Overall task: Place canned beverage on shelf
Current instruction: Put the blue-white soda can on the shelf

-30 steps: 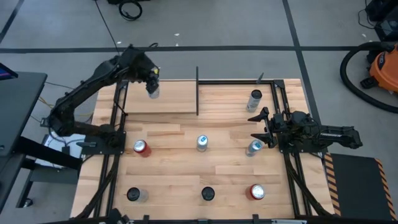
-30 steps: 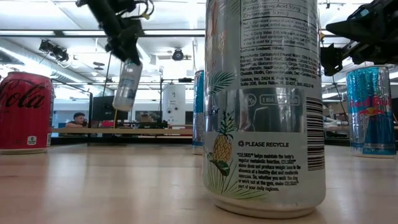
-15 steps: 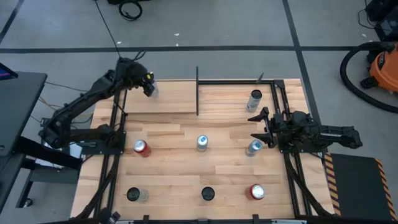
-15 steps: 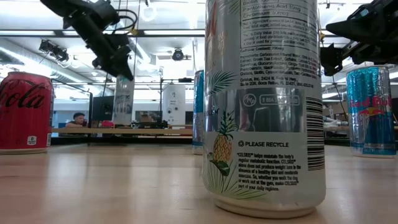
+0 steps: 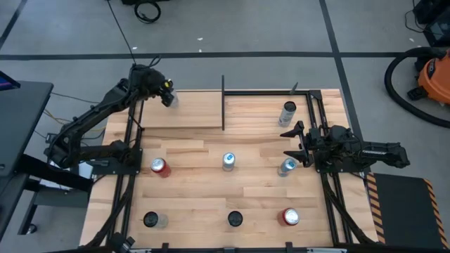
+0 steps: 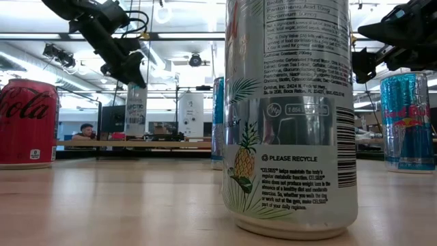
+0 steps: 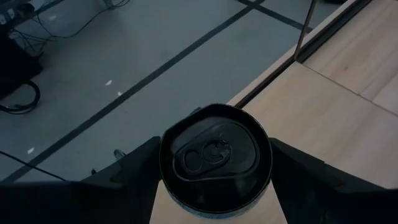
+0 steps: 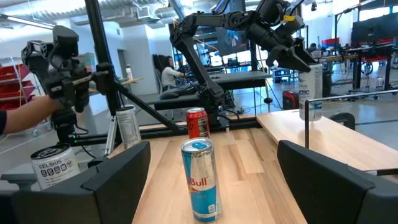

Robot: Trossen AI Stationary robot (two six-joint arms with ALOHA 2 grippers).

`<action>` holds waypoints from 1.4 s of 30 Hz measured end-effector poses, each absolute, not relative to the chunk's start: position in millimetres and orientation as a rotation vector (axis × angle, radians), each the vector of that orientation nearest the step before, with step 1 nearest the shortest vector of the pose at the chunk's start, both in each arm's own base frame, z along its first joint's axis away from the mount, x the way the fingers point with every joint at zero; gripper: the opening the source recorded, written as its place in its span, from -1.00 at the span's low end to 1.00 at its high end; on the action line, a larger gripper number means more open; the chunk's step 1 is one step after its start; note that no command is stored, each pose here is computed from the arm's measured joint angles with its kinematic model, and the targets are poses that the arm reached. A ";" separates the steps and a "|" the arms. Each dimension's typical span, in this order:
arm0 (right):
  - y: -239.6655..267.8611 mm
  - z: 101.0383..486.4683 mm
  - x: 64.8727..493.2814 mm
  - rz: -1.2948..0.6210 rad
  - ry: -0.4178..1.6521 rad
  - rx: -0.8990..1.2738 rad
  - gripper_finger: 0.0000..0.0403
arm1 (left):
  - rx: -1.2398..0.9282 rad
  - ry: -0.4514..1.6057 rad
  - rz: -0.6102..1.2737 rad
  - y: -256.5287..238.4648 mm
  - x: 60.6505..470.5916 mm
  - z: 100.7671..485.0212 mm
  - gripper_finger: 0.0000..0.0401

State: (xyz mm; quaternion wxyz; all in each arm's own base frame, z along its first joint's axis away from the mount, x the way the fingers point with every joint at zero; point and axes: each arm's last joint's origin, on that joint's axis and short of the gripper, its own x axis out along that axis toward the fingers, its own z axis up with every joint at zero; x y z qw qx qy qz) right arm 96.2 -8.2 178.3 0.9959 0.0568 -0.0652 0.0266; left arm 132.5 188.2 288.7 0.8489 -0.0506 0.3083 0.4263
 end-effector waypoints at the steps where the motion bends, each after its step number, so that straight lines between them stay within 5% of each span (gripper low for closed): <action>1: -8.2 178.3 96.2 0.053 -0.131 0.114 0.79 | -0.104 0.652 0.897 188.2 132.5 288.7 0.31; 25: -8.2 178.3 96.2 0.053 -0.131 0.114 0.79 | -0.134 0.698 0.887 197.3 138.9 276.8 0.47; 42: -8.2 178.3 96.2 0.053 -0.130 0.114 0.79 | -0.153 0.557 0.918 199.2 145.9 309.6 0.47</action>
